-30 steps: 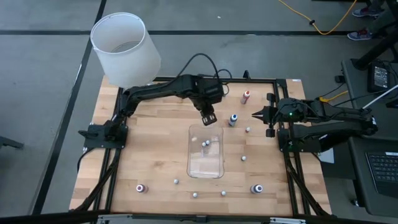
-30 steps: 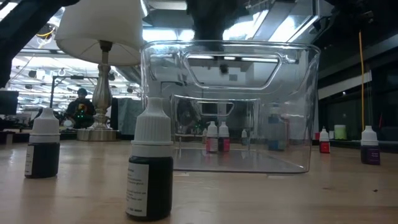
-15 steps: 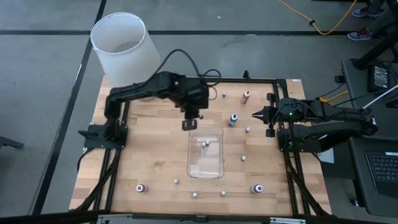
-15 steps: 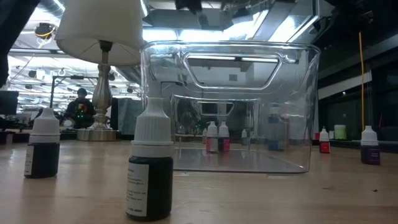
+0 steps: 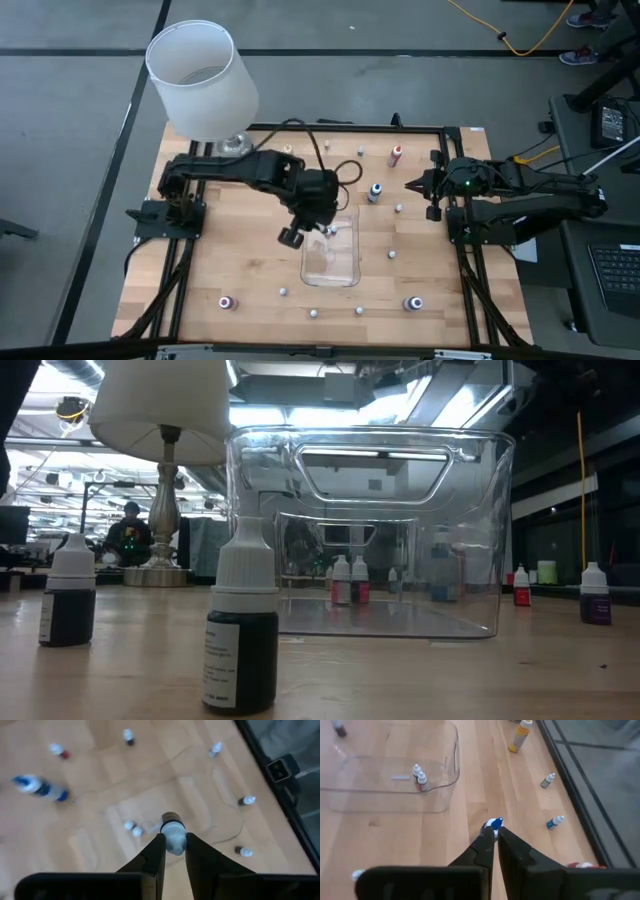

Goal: Pick & Place food coloring
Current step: Put the top small brown food coloring bottle into the transparent container

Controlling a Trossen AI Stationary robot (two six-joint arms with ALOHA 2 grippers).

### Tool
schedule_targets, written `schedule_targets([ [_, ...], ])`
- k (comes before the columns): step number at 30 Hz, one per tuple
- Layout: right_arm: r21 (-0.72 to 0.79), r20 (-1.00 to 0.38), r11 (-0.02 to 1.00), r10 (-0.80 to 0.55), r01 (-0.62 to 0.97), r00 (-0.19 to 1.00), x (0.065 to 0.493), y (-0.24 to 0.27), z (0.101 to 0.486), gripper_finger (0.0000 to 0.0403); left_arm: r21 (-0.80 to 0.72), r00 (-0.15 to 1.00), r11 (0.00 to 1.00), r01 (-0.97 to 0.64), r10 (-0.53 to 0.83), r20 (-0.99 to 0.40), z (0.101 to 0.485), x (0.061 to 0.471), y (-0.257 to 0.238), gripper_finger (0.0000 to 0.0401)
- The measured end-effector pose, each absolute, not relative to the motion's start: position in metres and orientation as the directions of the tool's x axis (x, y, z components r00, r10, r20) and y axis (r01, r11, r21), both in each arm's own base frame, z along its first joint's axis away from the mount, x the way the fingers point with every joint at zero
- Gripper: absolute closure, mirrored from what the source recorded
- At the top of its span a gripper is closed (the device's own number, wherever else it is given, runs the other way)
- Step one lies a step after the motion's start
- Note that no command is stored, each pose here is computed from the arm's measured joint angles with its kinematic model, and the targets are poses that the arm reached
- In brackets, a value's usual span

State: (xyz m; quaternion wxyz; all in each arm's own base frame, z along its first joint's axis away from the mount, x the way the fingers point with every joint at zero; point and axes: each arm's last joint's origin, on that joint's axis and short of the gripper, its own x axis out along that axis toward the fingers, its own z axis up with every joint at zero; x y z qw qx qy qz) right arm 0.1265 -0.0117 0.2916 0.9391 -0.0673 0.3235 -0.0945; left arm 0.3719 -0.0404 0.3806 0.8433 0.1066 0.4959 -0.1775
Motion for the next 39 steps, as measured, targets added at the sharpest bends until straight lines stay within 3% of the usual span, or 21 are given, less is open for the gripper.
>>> schedule_targets([
  [7, -0.118, -0.622, 0.975, -0.22, 0.187, 0.752, 0.124, -0.012, 0.289, 0.0375, 0.004, 0.401, 0.879, 0.477, -0.214, -0.891, 0.319, 0.388, -0.043, 0.0343],
  [13, -0.12, -0.63, 0.975, -0.219, 0.185, 0.745, 0.124, -0.011, 0.288, 0.0375, 0.02, 0.416, 0.923, 0.383, -0.153, -0.896, 0.287, 0.394, -0.037, 0.0343],
  [23, -0.122, -0.628, 0.975, -0.22, 0.185, 0.746, 0.124, -0.012, 0.288, 0.0375, 0.107, 0.379, 0.972, 0.208, 0.02, -0.925, 0.269, 0.399, -0.023, 0.0343],
  [28, -0.121, -0.622, 0.975, -0.22, 0.186, 0.751, 0.125, -0.012, 0.289, 0.0375, 0.069, 0.293, 0.986, 0.152, 0.022, -0.956, 0.247, 0.404, -0.017, 0.0343],
  [39, -0.138, -0.623, 0.975, -0.22, 0.172, 0.751, 0.124, -0.012, 0.289, 0.0375, 0.056, 0.246, 0.991, 0.122, 0.025, -0.969, 0.225, 0.412, -0.013, 0.0343],
])
